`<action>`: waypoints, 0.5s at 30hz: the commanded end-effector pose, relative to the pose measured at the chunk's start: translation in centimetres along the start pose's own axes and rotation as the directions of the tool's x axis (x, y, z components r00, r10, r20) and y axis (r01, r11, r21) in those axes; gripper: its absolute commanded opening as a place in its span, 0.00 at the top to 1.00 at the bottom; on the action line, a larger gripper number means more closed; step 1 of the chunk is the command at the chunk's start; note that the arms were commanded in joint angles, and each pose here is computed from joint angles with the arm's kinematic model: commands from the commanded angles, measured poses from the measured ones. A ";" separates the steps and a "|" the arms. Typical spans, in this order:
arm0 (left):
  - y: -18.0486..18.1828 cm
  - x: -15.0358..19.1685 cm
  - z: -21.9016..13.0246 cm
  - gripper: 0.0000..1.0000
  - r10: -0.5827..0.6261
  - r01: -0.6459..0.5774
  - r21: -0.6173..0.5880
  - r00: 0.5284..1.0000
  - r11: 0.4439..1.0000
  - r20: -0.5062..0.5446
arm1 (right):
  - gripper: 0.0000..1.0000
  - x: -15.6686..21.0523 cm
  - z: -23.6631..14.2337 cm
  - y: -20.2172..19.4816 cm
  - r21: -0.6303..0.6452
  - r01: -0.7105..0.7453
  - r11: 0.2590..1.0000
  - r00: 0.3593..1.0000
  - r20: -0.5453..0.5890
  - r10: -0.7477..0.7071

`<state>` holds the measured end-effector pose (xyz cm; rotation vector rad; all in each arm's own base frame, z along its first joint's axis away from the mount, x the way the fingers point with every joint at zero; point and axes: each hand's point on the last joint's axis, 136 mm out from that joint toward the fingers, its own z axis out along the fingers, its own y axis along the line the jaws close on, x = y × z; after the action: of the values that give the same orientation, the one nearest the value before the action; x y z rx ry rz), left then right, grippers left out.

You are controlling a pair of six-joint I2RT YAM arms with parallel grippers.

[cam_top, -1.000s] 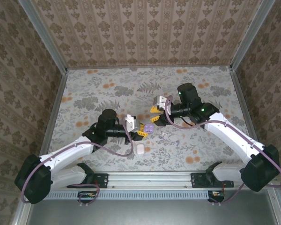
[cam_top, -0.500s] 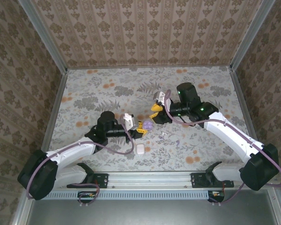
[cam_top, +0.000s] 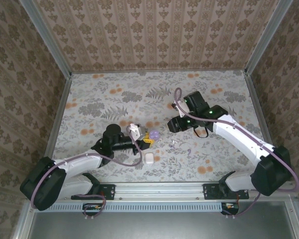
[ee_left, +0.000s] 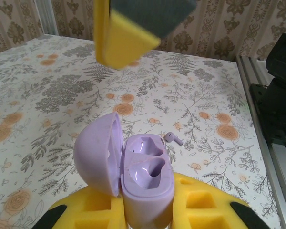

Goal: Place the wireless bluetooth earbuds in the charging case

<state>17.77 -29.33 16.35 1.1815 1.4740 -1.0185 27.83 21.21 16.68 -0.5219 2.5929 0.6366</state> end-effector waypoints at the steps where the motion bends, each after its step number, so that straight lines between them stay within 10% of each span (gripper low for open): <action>1: 1.0 -0.3 -0.5 0.87 0.016 -0.016 -0.065 1.000 0.998 0.010 | 0.52 2.8 0.9 -2.7 0.151 -0.211 0.966 0.966 -0.116 0.229; 15: 0.9 -0.2 -1.1 0.87 0.008 -0.006 -0.083 1.000 0.997 0.017 | 0.64 6.9 6.2 -2.6 0.218 -0.125 0.968 0.899 -0.388 0.204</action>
<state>18.35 -28.53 16.16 1.1388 1.4943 -0.9630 25.63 20.49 7.36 -0.3274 3.0537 0.4296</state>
